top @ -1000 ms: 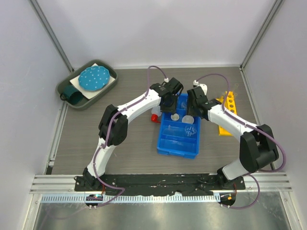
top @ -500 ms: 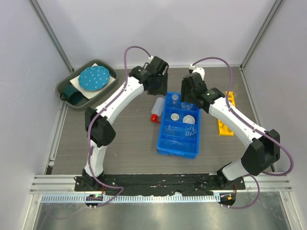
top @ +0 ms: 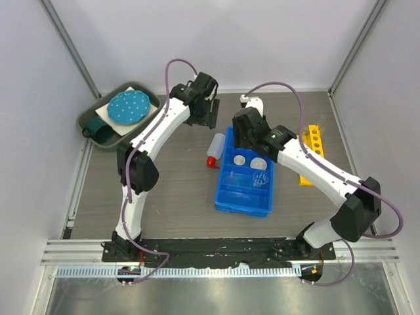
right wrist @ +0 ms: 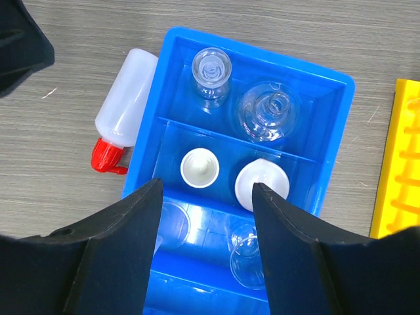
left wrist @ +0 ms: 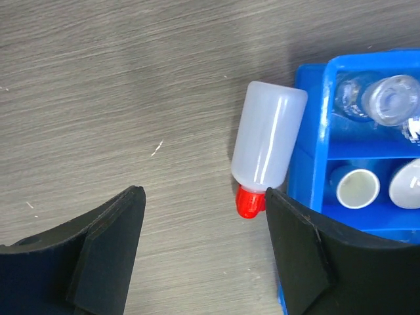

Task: Organize the chemistry lab equipment

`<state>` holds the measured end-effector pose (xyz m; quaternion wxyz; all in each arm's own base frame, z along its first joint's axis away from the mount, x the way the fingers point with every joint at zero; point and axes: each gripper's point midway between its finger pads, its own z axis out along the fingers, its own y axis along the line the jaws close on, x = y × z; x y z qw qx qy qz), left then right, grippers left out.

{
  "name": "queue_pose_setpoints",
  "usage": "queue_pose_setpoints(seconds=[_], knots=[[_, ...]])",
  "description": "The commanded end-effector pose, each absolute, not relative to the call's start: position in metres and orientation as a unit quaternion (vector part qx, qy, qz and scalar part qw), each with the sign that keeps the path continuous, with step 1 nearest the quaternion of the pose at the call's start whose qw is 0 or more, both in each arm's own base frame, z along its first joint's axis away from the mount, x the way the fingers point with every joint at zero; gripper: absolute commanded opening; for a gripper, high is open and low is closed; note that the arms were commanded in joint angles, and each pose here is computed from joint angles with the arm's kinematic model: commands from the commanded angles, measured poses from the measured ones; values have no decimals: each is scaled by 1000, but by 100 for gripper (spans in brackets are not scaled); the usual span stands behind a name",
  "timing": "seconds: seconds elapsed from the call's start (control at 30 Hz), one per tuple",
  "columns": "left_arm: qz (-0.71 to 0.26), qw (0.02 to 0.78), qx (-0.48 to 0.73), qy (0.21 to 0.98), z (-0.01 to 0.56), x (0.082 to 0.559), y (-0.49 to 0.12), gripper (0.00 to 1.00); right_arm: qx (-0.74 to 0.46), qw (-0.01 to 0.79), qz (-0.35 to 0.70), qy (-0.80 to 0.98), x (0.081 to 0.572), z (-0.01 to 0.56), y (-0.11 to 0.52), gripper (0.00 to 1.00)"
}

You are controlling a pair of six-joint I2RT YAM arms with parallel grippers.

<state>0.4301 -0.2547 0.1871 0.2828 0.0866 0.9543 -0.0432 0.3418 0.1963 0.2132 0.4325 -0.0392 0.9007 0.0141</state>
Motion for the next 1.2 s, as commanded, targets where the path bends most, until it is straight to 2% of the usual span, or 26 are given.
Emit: queue_pose_setpoints(seconds=[0.0, 0.27, 0.63, 1.17], knots=[[-14, 283, 124, 951, 178, 436, -250, 78, -29, 454, 10, 891, 340, 225, 188, 63], [-36, 260, 162, 951, 140, 435, -262, 79, -28, 456, 10, 889, 333, 223, 182, 63], [-132, 246, 188, 942, 119, 427, -298, 79, -35, 448, -1, 893, 330, 210, 177, 63], [-141, 212, 200, 946, 75, 422, -307, 79, -40, 443, -14, 896, 326, 201, 172, 64]])
